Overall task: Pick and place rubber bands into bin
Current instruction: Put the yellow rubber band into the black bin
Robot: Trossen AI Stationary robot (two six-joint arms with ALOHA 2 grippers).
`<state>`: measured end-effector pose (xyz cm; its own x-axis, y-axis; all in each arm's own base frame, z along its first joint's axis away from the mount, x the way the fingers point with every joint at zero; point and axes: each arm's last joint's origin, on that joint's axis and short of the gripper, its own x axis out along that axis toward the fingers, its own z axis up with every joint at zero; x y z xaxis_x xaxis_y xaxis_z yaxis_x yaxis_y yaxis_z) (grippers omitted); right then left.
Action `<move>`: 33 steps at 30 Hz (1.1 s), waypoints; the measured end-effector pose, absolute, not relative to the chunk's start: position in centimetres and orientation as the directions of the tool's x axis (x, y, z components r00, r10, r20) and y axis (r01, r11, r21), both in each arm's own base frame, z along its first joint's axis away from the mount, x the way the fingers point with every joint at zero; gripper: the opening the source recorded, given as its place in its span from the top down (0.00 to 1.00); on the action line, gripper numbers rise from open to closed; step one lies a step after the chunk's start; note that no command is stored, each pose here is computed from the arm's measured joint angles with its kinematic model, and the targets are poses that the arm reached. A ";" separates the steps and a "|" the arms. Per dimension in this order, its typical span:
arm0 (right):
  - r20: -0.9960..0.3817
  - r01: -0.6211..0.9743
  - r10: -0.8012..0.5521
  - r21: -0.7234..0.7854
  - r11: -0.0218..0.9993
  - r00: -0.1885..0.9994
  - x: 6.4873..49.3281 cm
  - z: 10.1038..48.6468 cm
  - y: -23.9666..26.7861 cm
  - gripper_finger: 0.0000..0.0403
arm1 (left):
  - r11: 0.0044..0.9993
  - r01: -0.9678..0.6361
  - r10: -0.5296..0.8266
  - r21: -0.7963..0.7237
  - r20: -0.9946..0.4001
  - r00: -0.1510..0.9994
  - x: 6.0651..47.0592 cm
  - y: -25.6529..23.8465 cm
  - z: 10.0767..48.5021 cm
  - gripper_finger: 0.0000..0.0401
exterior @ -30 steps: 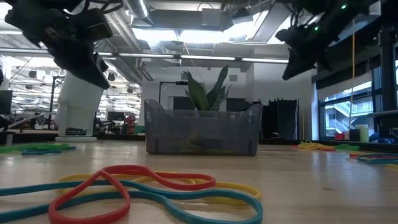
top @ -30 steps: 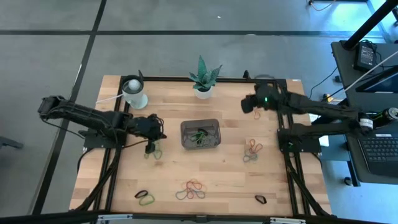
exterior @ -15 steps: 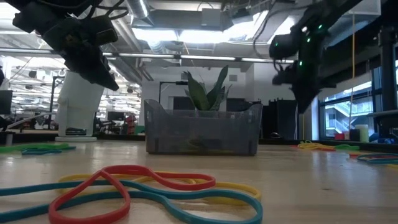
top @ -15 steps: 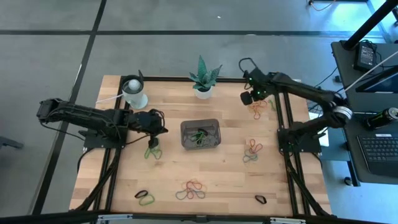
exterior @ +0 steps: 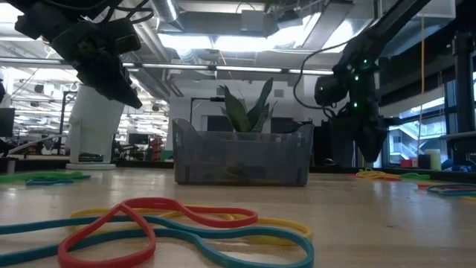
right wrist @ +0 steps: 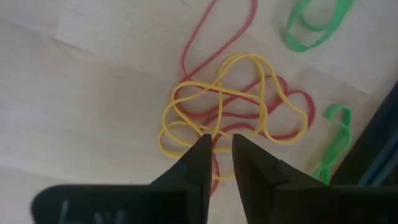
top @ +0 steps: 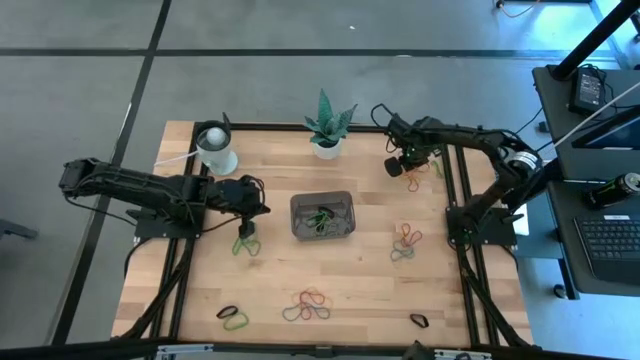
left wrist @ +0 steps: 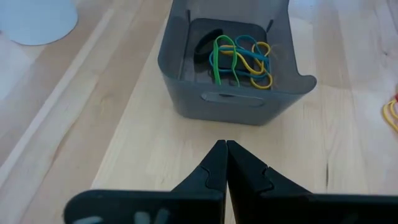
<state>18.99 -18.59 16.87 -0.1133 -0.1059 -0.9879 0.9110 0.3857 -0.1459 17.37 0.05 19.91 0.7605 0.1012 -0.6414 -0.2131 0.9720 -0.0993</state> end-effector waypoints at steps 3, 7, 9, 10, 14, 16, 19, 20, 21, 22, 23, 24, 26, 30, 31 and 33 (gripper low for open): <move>-0.988 0.910 -0.098 -0.151 0.387 -0.122 19.1 15.9 -18.7 0.78 | 0.967 -0.227 0.101 -0.116 -0.642 0.760 17.4 0.1 19.9 1.00; -0.987 0.911 -0.094 -0.153 0.383 -0.127 19.1 14.8 -18.7 0.75 | 0.966 -0.228 0.101 -0.118 -0.642 0.760 17.4 0.1 19.9 1.00; -0.987 0.911 -0.090 -0.155 0.381 -0.130 18.9 14.4 -18.7 0.74 | 0.966 -0.229 0.101 -0.119 -0.642 0.760 17.4 0.1 19.9 1.00; -0.987 0.911 -0.085 -0.158 0.380 -0.136 18.8 14.2 -18.6 0.73 | 0.966 -0.229 0.101 -0.119 -0.642 0.760 17.4 0.1 19.9 1.00; -0.987 0.913 -0.077 -0.162 0.375 -0.143 18.4 13.6 -18.5 0.74 | 0.966 -0.229 0.101 -0.119 -0.642 0.760 17.4 0.1 19.9 1.00; -0.987 0.913 -0.080 -0.161 0.376 -0.141 18.4 13.4 -18.4 0.76 | 0.966 -0.229 0.101 -0.119 -0.641 0.760 17.4 0.1 19.9 1.00; -0.987 0.913 -0.080 -0.159 0.376 -0.139 18.3 13.2 -18.3 0.81 | 0.966 -0.229 0.101 -0.119 -0.641 0.760 17.4 0.1 19.9 1.00; -0.987 0.913 -0.081 -0.158 0.376 -0.138 18.3 13.2 -18.3 0.84 | 0.966 -0.229 0.101 -0.120 -0.642 0.760 17.4 0.1 19.9 1.00; -0.987 0.913 -0.081 -0.156 0.377 -0.136 18.3 13.2 -18.3 0.87 | 0.966 -0.229 0.101 -0.119 -0.642 0.760 17.4 0.1 19.9 1.00; -0.988 0.913 -0.083 -0.154 0.378 -0.132 18.3 13.2 -18.3 0.90 | 0.966 -0.229 0.101 -0.119 -0.642 0.760 17.4 0.1 19.9 1.00; -0.988 0.914 -0.088 -0.151 0.378 -0.127 18.3 13.3 -18.3 0.93 | 0.966 -0.229 0.101 -0.120 -0.642 0.760 17.4 0.1 19.9 1.00; -0.988 0.913 -0.091 -0.151 0.378 -0.125 18.3 13.4 -18.3 0.96 | 0.966 -0.229 0.101 -0.119 -0.642 0.760 17.4 0.1 19.9 1.00; -0.988 0.914 -0.098 -0.148 0.377 -0.120 18.1 13.7 -18.2 0.98 | 0.966 -0.229 0.101 -0.119 -0.642 0.760 17.4 0.1 19.9 1.00; -0.988 0.916 -0.107 -0.145 0.374 -0.113 17.7 15.0 -17.7 0.97 | 0.966 -0.229 0.101 -0.119 -0.642 0.760 17.4 0.1 19.9 1.00; -0.988 0.917 -0.106 -0.145 0.372 -0.114 17.5 15.3 -17.6 0.97 | 0.966 -0.229 0.101 -0.119 -0.642 0.760 17.4 0.1 19.9 1.00; -0.988 0.919 -0.108 -0.140 0.370 -0.107 17.1 16.2 -17.2 0.98 | 0.966 -0.229 0.101 -0.119 -0.642 0.760 17.4 0.1 19.9 1.00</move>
<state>17.12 -17.20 16.23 -0.1071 -0.1083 -0.9883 0.9186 0.3696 -0.1400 17.37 0.05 19.91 0.7603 0.1008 -0.6417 -0.2287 0.9662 -0.1192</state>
